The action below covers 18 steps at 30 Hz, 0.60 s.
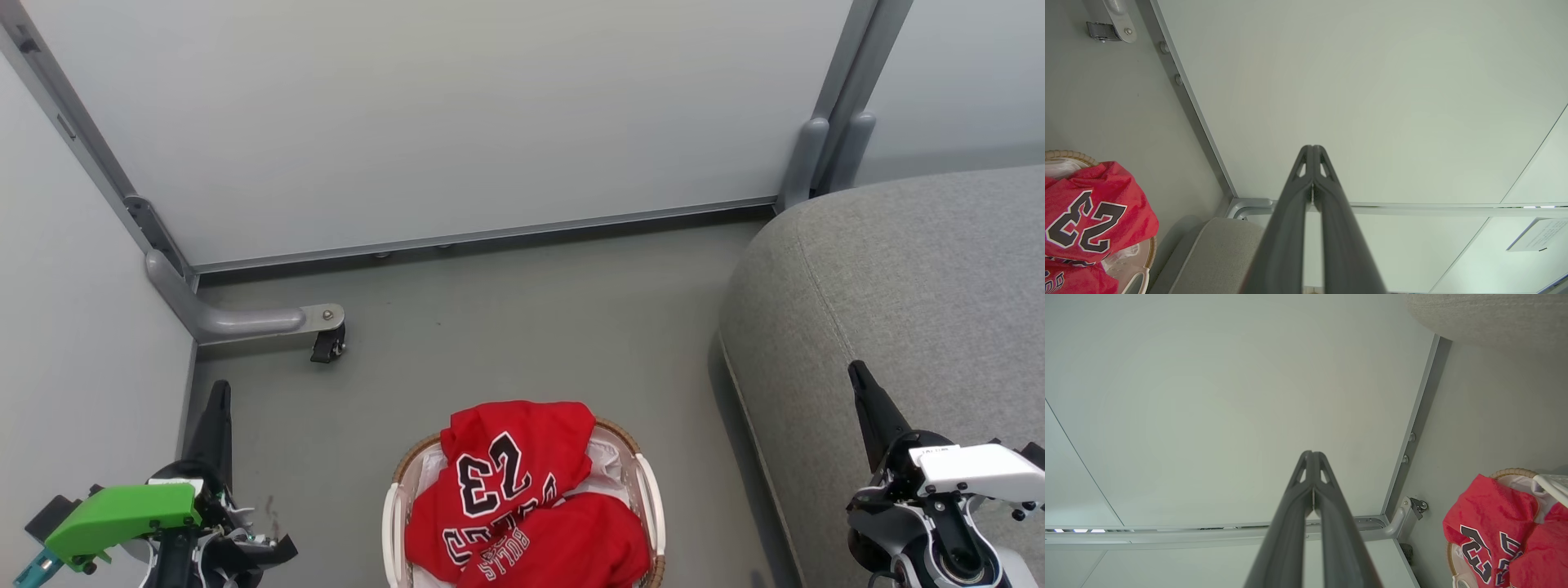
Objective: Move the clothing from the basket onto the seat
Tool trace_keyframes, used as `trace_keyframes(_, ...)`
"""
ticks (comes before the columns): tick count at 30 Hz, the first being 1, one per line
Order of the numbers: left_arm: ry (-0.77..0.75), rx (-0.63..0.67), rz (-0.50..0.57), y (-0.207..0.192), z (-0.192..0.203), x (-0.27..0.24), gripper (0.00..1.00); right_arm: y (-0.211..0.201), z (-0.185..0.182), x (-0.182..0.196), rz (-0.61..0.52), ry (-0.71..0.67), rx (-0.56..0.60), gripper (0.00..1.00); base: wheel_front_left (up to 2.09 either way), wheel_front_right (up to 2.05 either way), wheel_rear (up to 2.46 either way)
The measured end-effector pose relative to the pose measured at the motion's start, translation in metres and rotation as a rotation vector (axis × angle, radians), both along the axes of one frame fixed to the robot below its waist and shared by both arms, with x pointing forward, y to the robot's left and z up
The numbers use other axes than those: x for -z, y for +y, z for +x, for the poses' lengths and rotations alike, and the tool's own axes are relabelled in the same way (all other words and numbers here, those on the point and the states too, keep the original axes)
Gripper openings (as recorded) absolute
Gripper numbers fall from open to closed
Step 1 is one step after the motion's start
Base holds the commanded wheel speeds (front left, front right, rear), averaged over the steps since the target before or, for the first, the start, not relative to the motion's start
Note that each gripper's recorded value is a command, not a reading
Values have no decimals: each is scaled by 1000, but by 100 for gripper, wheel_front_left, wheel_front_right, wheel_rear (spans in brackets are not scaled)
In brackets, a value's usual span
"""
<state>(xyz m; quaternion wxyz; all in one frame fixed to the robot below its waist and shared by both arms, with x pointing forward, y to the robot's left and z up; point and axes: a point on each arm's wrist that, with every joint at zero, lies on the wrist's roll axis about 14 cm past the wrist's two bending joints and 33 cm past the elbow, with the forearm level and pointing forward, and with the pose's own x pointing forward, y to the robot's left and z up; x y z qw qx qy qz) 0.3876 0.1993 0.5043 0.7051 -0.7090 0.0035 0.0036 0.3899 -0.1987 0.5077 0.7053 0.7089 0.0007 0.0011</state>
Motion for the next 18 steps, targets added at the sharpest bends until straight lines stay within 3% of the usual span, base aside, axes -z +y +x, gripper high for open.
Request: trace_keyframes(18,0,0,0,0,0,0,0,0,0,0,0,0,0,0,0,0,0)
